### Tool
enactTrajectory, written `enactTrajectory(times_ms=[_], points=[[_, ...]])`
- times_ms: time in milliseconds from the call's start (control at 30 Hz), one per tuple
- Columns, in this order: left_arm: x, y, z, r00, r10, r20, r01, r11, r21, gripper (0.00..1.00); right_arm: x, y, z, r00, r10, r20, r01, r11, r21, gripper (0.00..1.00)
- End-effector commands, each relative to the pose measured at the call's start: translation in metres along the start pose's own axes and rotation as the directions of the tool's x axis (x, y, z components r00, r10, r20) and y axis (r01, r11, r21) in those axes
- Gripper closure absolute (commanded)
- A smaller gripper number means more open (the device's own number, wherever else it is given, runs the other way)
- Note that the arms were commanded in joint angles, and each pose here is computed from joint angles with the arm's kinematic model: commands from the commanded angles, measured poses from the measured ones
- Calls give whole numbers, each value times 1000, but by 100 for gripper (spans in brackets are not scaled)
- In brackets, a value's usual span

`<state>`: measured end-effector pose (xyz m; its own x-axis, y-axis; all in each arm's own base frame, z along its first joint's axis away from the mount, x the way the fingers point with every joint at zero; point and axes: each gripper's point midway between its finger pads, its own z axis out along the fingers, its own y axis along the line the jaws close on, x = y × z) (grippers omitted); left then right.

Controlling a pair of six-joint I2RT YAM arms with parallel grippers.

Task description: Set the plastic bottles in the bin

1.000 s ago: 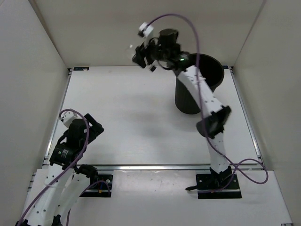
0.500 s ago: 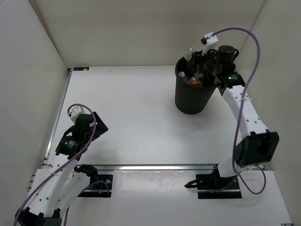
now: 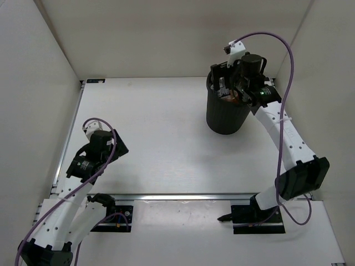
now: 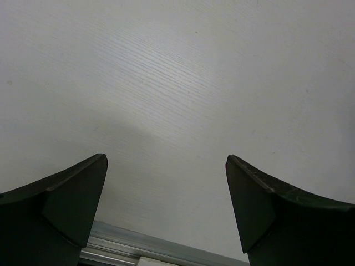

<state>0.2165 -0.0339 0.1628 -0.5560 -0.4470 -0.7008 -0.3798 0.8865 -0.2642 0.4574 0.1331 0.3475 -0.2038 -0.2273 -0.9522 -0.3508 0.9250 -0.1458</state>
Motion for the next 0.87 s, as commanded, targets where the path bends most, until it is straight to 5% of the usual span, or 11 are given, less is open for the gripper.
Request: enactTrajectory(times_ms=[0,167,233,433,567,833], points=[[-16,-9,-7,999,15,40,-16,999,34,2,-34,-5,-53,997,80,16,-81,991,110,1],[-16,-20,-8,999,42,19,-43,996,72,1,39,61,-97,944,251,-212,-237,967,91,1],[-10,-23,-7,998,66,-3,-66,995,68,1,105,107,-128,849,282,-448,-293,955,45,0],[-2,-15,-6,996,78,-38,-77,996,43,2,177,134,-166,731,308,-609,-336,939,72,1],[-2,-13,-9,997,74,-38,-73,997,32,2,214,131,-175,666,377,-644,-384,913,138,0],[-3,-7,-7,997,70,-41,-71,997,-5,1,220,116,-175,682,432,-590,-437,888,144,1]])
